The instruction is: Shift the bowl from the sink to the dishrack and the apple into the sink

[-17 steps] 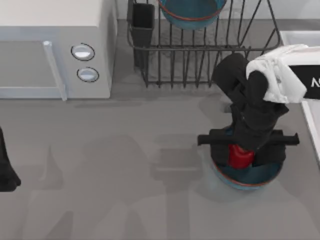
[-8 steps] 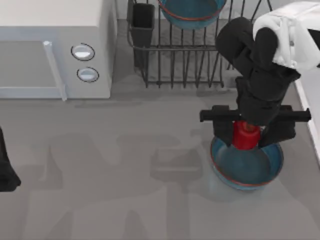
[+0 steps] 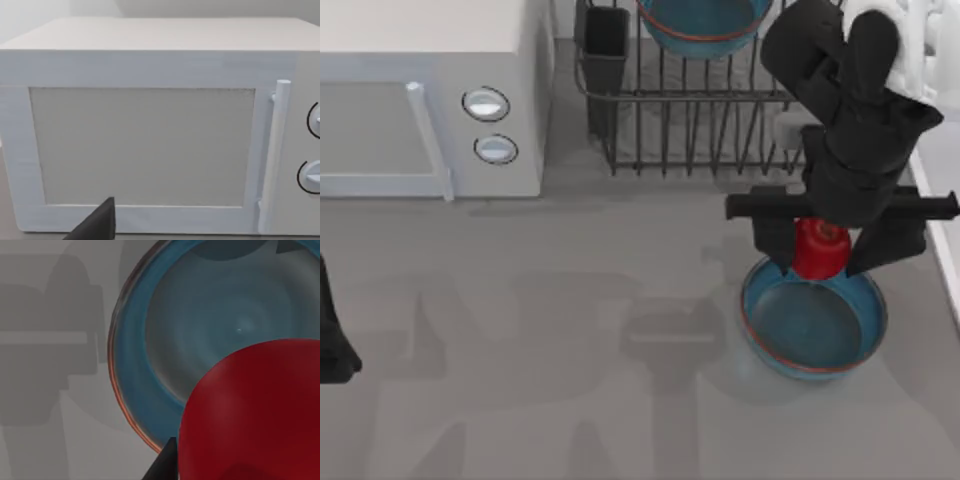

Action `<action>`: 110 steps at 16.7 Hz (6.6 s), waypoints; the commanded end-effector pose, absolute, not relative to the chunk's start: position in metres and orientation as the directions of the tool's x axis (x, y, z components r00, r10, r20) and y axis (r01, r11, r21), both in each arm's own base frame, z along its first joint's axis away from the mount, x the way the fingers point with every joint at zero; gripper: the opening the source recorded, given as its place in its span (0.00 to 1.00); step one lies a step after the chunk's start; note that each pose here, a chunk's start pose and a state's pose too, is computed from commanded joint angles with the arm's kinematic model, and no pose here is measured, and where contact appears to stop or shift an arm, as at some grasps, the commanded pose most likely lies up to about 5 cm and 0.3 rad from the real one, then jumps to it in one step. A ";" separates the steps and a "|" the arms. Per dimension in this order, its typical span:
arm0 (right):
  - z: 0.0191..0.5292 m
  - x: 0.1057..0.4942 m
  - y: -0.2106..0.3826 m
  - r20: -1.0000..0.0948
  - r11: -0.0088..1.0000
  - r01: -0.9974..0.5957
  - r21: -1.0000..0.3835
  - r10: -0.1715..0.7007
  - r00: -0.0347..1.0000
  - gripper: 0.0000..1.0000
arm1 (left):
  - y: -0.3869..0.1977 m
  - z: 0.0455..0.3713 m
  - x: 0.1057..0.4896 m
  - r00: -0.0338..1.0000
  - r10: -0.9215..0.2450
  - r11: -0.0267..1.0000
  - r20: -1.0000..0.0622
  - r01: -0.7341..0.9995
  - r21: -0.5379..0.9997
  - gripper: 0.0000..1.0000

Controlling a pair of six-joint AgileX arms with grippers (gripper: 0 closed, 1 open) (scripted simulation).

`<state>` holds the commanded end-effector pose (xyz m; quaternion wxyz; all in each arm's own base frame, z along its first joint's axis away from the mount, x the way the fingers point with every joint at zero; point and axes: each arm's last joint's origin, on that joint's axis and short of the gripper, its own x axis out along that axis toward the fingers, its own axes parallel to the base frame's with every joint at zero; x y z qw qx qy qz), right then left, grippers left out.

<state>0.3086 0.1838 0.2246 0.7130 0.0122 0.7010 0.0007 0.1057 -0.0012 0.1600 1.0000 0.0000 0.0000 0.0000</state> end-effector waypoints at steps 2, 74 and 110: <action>0.224 0.310 0.182 -1.000 1.000 0.020 0.024 0.023 0.020 0.00 | -0.001 0.160 0.106 1.000 0.000 1.000 0.000 0.000 0.000 1.00; 0.059 0.267 -0.136 0.000 1.000 0.010 0.000 -0.010 1.000 1.00 | -0.001 0.160 0.106 1.000 0.000 1.000 0.000 0.000 0.000 1.00; 0.199 0.109 -0.007 0.124 0.999 0.005 -0.040 0.000 0.992 1.00 | -0.001 0.160 0.106 1.000 0.000 1.000 0.000 0.000 0.000 1.00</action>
